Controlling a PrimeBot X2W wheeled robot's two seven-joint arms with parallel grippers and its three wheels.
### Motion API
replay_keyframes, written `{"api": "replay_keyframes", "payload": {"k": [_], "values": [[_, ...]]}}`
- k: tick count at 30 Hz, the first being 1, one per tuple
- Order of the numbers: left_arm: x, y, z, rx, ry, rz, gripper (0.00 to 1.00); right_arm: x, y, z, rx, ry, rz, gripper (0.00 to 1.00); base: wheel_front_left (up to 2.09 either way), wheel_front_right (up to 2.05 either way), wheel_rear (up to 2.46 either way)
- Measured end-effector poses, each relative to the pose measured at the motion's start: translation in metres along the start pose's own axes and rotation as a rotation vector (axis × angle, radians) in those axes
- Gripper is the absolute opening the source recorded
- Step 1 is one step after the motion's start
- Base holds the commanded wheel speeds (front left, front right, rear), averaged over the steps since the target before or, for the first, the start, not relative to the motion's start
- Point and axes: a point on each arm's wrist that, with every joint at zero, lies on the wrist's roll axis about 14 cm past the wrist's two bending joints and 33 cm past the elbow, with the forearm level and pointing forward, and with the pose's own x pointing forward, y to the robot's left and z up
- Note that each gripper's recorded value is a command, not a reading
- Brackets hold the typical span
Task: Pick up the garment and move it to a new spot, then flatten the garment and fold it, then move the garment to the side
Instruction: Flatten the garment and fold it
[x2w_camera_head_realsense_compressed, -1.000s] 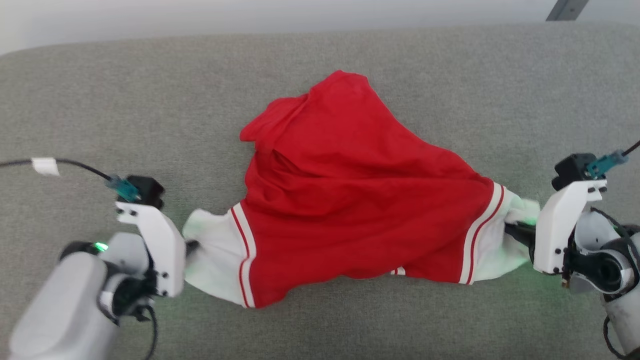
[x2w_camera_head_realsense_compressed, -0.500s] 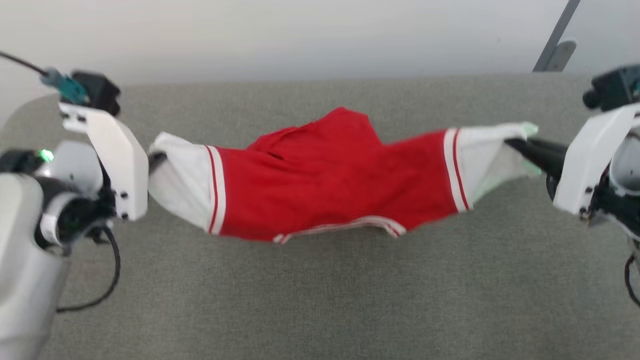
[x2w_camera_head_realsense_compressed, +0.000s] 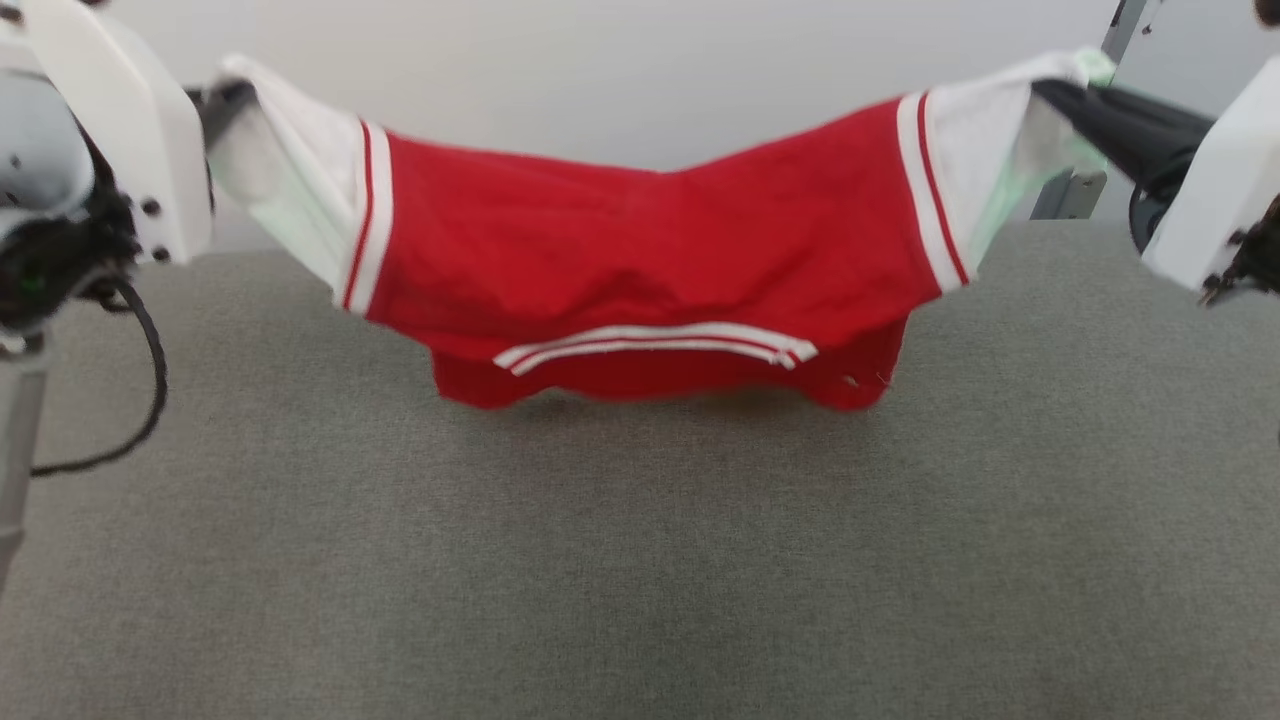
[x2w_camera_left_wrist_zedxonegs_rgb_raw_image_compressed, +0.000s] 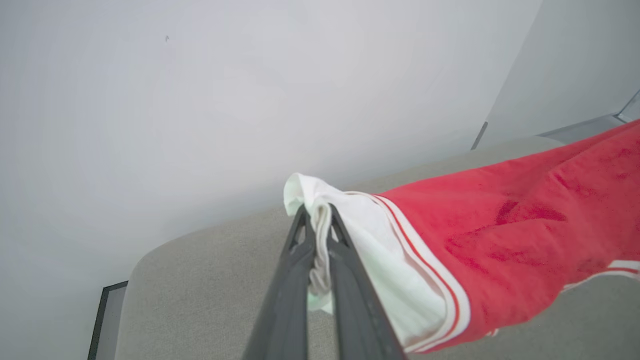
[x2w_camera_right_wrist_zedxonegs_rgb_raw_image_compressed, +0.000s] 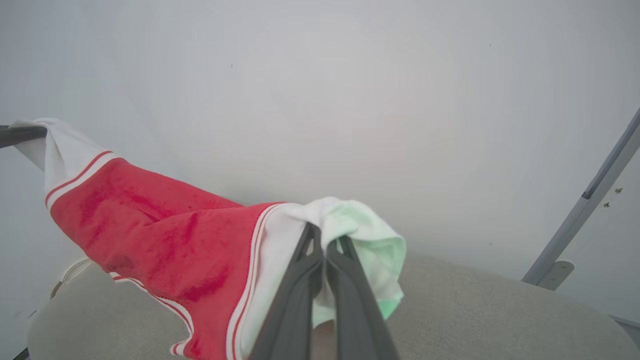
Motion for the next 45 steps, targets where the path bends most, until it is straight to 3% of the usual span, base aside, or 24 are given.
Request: {"api": "replay_keyframes", "payload": {"k": [12,20,25,32,35,40,45], "values": [[0.002,0.011,0.052,0.062,-0.162,0.042,0.0,0.009,0.003,0.04,-0.095,-0.115,-0.006,0.0,0.0,0.0,0.0],[0.045,0.022,0.061,0.09,-0.25,0.065,0.0,0.05,-0.029,0.045,-0.161,-0.167,-0.086,0.0,0.0,0.0,0.0],[0.073,0.031,0.092,0.135,-0.406,0.097,0.0,0.084,-0.053,0.06,-0.246,-0.284,-0.15,0.0,0.0,0.0,0.0],[0.094,0.028,0.143,0.236,-0.774,0.108,0.0,0.116,-0.077,0.093,-0.458,-0.578,-0.224,0.0,0.0,0.0,0.0],[0.109,0.035,0.127,0.224,-0.779,0.113,0.0,0.138,-0.081,0.067,-0.456,-0.525,-0.217,0.0,0.0,0.0,0.0],[0.138,0.049,0.064,0.175,-0.63,0.126,0.0,0.159,-0.087,0.015,-0.424,-0.395,-0.199,0.0,0.0,0.0,0.0],[0.16,0.056,-0.023,0.096,-0.429,0.13,0.0,0.168,-0.091,-0.069,-0.31,-0.188,-0.172,0.0,0.0,0.0,0.0]]}}
